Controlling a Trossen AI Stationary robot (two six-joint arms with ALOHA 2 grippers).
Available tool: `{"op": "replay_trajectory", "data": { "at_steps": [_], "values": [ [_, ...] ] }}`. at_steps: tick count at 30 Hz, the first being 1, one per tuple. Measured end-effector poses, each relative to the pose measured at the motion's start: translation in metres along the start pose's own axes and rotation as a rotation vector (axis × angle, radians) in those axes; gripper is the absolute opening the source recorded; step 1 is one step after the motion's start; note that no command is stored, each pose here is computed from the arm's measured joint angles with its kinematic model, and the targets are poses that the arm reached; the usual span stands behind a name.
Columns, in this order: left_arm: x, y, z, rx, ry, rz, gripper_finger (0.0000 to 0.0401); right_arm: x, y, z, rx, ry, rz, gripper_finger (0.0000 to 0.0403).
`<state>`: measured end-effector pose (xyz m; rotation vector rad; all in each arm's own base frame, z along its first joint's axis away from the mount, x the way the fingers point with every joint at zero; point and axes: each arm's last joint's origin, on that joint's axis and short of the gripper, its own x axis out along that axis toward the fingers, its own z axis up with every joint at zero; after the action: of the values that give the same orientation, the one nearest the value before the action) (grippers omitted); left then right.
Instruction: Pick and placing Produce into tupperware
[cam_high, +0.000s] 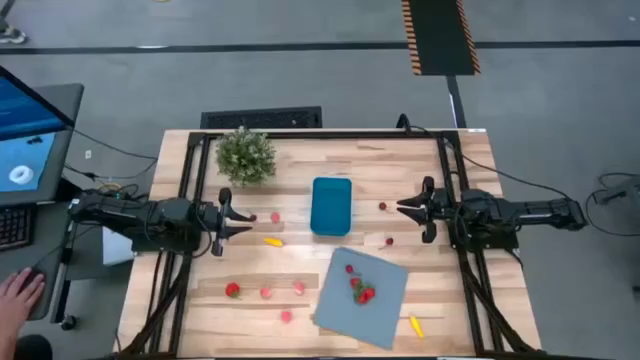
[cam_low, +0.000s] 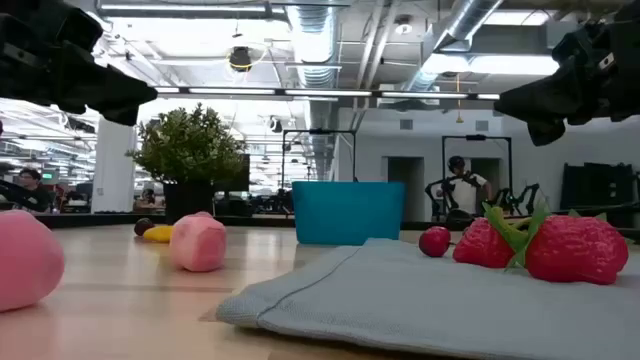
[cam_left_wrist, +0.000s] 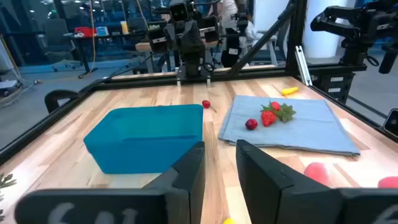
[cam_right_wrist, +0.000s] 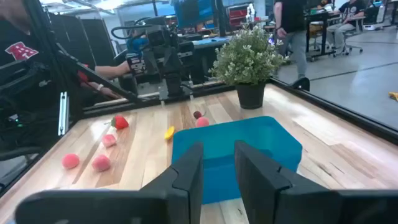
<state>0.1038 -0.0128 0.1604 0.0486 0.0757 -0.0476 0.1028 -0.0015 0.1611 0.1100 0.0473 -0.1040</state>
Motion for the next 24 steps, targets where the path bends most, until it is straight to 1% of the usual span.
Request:
{"op": "replay_trajectory", "data": {
  "at_steps": [24],
  "values": [
    [0.0000,0.0000,0.0000,0.000,0.000,0.000,0.0083,0.0000,0.0000,0.0000,0.000,0.000,0.000,0.0111]
  ]
}}
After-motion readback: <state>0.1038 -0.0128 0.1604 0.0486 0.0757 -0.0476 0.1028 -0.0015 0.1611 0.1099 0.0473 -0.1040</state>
